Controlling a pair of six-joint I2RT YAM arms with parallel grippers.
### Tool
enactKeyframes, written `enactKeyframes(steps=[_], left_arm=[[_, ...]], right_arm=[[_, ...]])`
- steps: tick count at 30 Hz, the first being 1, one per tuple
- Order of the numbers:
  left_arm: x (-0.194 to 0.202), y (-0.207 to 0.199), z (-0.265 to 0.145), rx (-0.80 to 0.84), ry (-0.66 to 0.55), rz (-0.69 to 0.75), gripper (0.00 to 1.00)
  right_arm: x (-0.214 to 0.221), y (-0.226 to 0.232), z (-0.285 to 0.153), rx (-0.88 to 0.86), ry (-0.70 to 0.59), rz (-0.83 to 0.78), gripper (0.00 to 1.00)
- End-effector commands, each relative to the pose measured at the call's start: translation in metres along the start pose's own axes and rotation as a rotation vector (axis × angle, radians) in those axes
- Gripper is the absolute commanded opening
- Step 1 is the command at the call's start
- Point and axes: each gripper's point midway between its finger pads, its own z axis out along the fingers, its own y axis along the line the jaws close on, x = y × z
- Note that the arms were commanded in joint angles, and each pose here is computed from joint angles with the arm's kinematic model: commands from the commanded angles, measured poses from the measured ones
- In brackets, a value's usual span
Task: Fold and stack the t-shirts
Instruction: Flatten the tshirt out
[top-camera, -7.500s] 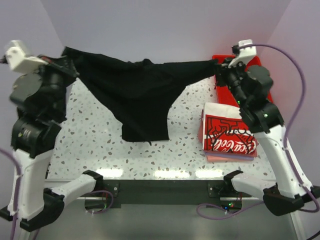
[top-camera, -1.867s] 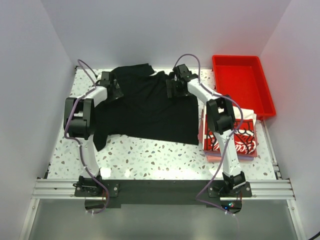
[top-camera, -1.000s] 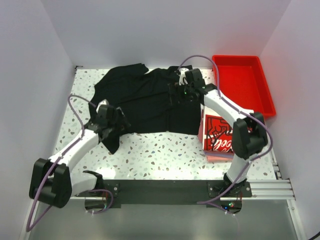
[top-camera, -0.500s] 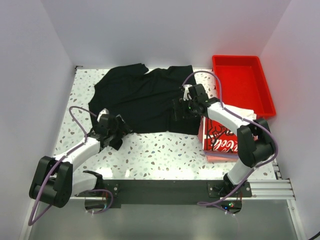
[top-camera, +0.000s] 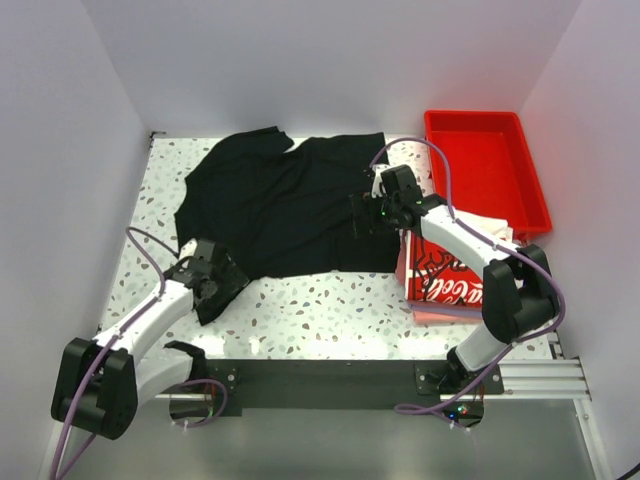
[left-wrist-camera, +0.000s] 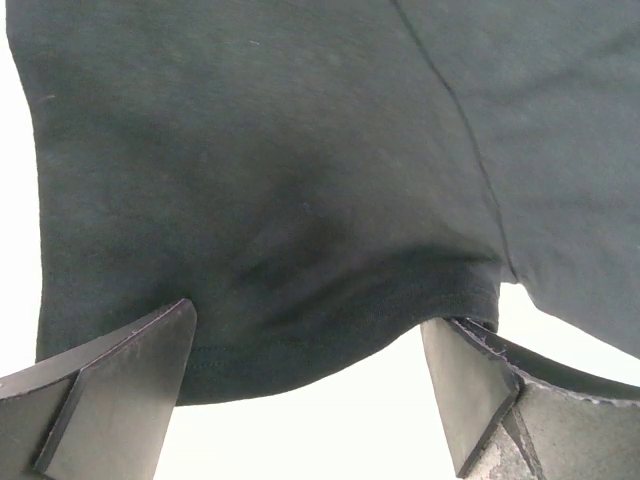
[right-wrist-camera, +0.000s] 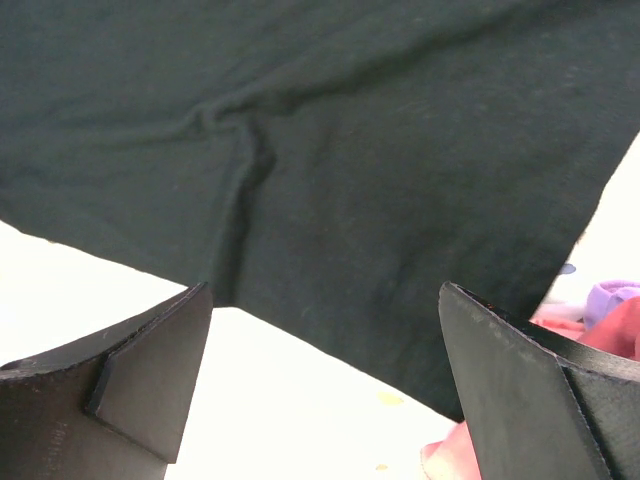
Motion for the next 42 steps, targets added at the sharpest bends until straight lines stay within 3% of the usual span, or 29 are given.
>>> enactKeyframes(steps=[1,6,11,16,19,23,29,39,42], left_arm=[[0.007,0.042,-0.008,-0.213,0.021,-0.001,1.0],[-0.029,0.009,-0.038,-0.114,-0.065,0.039,1.0],[-0.048,-0.052,-0.078,0.218,-0.118,0.115,1.0],[-0.061,-0.061,-0.076,0.218,-0.162,0.119,1.0],[-0.057,-0.081,-0.058,0.269,-0.122,0.158,1.0],[-0.026,-0.131,-0.046,0.541,0.006,0.239,1.0],[0.0,-0.13,-0.025,0.535,0.067,0.334,1.0],[0.045,-0.073,0.003,0.378,0.206,0.383,1.0],[0.056,-0.072,0.0,0.419,0.231,0.374,1.0]], right_arm=[[-0.008,-0.003,-0.004,0.026,-0.019,-0.021,0.99],[-0.011,-0.002,-0.008,0.019,-0.025,-0.036,0.99],[-0.013,0.001,-0.012,0.01,-0.037,-0.044,0.99],[-0.011,0.003,-0.012,-0.007,-0.036,-0.046,0.99],[-0.009,0.005,-0.011,-0.014,-0.032,-0.042,0.99],[-0.004,0.003,-0.011,-0.01,-0.023,-0.034,0.99],[0.003,-0.001,-0.008,0.002,-0.002,-0.029,0.99],[0.009,-0.006,-0.01,0.031,0.008,-0.027,0.99],[0.01,-0.007,-0.011,0.036,0.01,-0.023,0.99]])
